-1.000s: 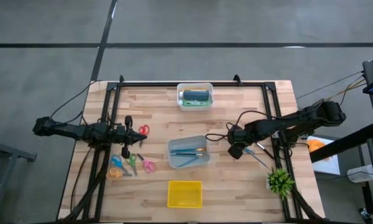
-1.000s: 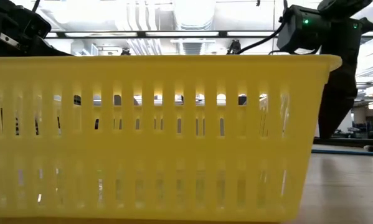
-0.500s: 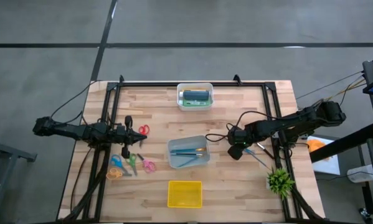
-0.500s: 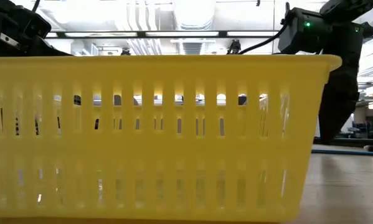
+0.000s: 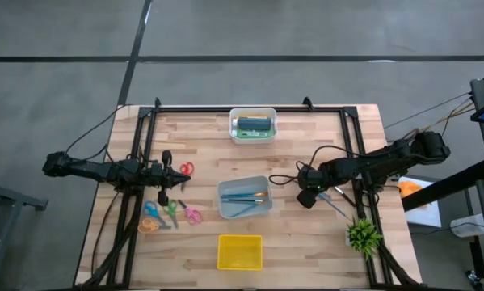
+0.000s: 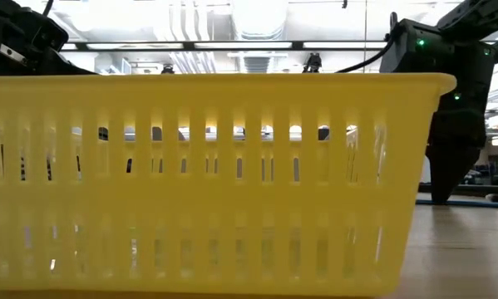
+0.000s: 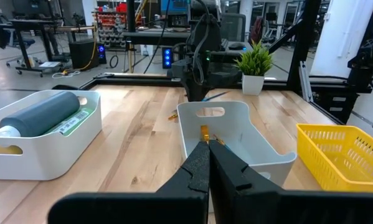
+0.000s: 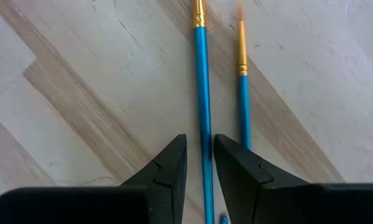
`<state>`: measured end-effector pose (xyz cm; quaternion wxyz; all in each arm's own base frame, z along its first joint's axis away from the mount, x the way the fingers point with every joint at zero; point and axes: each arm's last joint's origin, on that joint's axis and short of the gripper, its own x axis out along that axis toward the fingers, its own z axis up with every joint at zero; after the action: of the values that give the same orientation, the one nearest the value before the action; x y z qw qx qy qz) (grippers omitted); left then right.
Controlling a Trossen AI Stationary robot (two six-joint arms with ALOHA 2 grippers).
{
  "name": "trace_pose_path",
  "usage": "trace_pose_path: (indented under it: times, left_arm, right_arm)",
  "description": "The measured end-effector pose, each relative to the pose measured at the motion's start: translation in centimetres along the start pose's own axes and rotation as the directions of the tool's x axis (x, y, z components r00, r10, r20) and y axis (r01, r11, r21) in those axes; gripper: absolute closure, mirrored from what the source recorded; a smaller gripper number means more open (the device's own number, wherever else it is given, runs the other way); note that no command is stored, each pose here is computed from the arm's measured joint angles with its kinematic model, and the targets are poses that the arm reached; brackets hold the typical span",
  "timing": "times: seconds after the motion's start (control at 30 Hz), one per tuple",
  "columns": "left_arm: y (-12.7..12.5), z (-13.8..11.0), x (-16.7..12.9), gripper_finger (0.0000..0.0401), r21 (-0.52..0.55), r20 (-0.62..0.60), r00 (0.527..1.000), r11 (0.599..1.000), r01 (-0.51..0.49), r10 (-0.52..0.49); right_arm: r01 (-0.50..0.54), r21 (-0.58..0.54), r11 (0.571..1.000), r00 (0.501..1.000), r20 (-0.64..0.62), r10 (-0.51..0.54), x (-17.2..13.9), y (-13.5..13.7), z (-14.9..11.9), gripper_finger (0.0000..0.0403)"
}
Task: Pick & Place Paint Supplies
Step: Put the blue paint brush into the gray bin
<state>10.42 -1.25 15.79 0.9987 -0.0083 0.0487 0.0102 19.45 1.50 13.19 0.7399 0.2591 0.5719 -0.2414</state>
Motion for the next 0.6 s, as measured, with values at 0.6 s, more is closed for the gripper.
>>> trace_pose_path:
  times: [0.6]
  left_arm:
    - [0.00, 0.00, 0.00, 0.0401, 0.000, 0.000, 1.000, 1.000, 0.000, 0.000]
  right_arm:
    - [0.003, 0.005, 1.000, 1.000, 0.024, -0.003, -0.18, 0.21, 0.30, 0.0321]
